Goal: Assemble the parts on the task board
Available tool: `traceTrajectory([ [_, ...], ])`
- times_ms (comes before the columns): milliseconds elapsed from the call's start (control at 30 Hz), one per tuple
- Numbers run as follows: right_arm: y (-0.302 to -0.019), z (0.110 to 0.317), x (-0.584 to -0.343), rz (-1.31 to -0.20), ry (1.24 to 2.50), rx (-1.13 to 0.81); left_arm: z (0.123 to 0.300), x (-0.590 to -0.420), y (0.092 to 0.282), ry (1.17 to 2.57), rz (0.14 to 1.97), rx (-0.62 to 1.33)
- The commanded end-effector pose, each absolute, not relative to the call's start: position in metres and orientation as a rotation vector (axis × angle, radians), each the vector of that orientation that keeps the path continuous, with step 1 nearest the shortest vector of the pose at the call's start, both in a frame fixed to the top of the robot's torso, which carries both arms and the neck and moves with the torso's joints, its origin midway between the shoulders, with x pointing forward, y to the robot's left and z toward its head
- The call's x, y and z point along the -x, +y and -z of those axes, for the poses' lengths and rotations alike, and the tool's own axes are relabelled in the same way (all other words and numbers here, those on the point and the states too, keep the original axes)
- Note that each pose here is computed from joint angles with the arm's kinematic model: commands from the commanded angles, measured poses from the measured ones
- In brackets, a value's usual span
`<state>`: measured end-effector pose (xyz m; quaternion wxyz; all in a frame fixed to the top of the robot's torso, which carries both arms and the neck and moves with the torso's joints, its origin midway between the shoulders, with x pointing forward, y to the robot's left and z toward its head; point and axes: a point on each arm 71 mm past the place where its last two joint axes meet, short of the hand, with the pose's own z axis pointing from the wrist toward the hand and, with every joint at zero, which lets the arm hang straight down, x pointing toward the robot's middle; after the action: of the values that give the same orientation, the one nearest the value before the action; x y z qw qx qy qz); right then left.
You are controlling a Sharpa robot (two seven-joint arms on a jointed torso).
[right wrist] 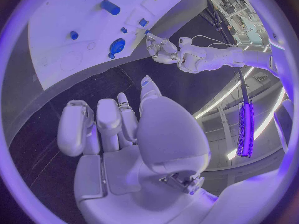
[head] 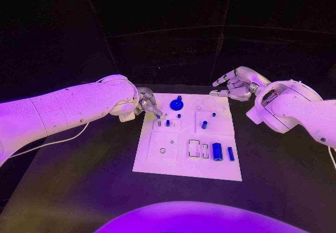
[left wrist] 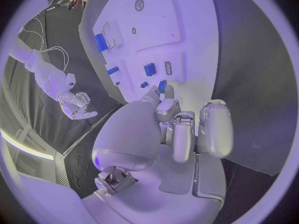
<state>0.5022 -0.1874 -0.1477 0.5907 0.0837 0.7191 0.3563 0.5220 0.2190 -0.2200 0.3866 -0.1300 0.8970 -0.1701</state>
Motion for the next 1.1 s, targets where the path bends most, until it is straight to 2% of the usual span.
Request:
traceTrajectory([
  [33, -0.186, 0.147, -0.502, -0.835, 1.675, -0.184, 0.22, -0.521, 0.217, 2.271, 0.43, 0.316],
  [1100, -0.185, 0.147, -0.503, -0.836, 1.677, -0.182, 0.231, -0.516, 0.213, 2.352, 0.398, 0.212],
])
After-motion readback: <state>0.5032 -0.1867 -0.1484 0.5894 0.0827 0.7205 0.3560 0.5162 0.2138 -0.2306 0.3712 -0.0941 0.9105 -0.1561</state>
